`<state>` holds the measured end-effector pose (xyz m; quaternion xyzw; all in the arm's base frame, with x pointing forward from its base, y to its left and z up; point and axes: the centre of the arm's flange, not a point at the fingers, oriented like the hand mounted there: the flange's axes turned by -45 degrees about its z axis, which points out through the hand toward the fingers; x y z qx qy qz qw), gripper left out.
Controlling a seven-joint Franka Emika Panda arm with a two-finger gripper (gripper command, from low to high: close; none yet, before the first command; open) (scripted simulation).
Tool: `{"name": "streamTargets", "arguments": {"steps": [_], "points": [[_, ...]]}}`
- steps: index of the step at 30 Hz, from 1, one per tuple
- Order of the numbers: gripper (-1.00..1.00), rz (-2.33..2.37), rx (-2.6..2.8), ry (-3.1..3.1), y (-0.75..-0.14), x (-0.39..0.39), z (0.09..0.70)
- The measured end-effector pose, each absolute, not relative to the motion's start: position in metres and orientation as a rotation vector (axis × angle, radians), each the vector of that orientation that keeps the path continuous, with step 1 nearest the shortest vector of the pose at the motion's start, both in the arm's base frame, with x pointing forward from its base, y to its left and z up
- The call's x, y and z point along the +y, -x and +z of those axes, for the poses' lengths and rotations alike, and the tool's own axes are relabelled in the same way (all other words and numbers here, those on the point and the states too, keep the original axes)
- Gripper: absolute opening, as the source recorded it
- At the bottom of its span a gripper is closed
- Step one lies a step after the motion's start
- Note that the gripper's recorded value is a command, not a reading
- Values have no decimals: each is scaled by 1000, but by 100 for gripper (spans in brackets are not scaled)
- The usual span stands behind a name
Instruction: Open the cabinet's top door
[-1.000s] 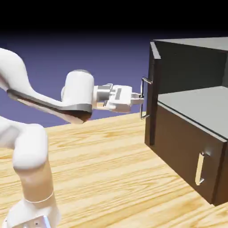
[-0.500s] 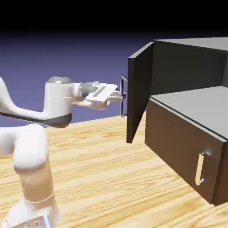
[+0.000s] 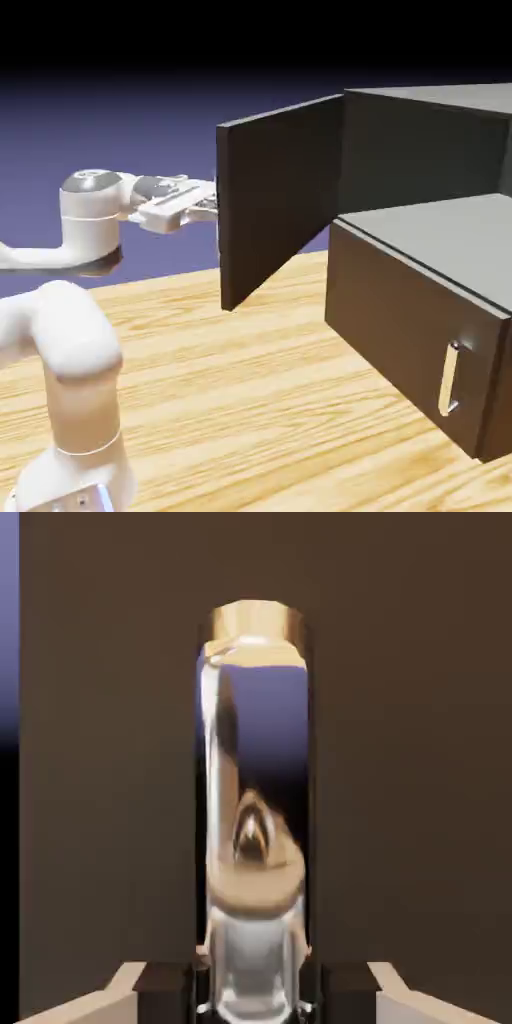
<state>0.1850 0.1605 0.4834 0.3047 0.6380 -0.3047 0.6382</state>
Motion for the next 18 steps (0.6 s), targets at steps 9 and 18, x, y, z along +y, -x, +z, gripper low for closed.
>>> {"name": "streamTargets", "arguments": {"steps": [9, 18], "points": [[-100, -841, 1402, -841, -154, 257, 483], [-100, -964, 1346, -965, -143, 343, 483]]}}
